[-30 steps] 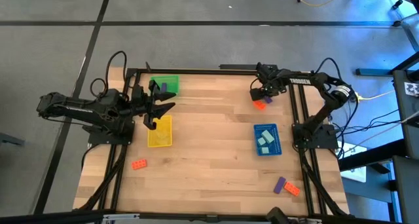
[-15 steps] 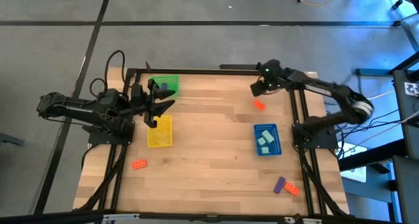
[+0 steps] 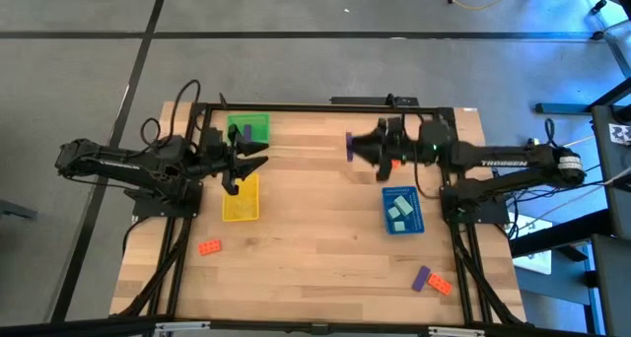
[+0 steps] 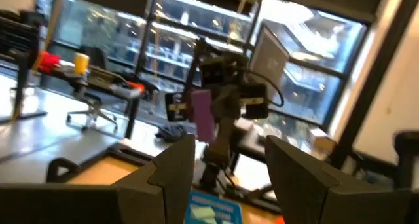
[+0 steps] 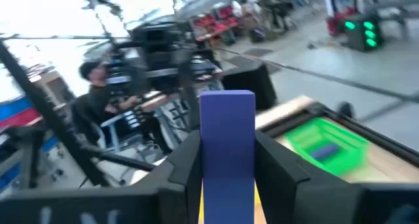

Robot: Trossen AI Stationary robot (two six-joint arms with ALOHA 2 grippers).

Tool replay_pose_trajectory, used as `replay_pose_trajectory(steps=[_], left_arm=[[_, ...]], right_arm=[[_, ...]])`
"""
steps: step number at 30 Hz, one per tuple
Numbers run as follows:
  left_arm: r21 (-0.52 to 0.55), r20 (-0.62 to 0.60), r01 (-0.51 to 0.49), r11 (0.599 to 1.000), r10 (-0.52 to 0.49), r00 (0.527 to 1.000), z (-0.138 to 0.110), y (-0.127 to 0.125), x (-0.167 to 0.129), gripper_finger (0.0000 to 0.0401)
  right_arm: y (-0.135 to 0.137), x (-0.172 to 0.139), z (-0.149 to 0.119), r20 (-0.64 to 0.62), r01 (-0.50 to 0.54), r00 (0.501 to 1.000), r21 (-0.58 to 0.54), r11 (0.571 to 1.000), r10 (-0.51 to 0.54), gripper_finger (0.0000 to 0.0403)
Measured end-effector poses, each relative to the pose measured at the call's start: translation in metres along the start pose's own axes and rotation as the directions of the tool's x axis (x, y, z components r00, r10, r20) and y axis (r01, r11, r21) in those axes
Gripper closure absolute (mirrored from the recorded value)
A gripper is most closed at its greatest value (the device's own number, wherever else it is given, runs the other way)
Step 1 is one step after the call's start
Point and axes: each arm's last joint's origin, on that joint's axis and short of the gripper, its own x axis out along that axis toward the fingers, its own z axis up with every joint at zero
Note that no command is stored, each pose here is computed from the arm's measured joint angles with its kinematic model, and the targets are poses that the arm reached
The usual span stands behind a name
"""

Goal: Sort & place blocks by color
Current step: Put the top violet block into the green bin

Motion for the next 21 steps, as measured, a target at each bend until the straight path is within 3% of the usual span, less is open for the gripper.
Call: replay_pose_trajectory(steps=[8, 17, 21], left_arm=[[-0.051, -0.070, 0.133, 0.990, -0.137, 0.988, -0.004, -0.003, 0.000, 0.0223], [-0.051, -0.071, 0.129, 0.990, -0.133, 0.989, -0.005, -0.003, 0.000, 0.0223], [-0.078, -0.096, 0.062, 0.995, -0.069, 0.993, -0.013, -0.001, 0.008, 0.0223]], right_arm=[[0.038, 0.001, -0.017, 0.012, -0.014, 1.000, -0.021, 1.000, 0.014, 0.0297], [0.050, -0.001, -0.022, -0.009, -0.061, 0.998, -0.016, 0.998, 0.061, 0.0297], [0.050, 0.007, -0.025, -0.018, -0.039, 0.999, -0.023, 0.999, 0.039, 0.0297]])
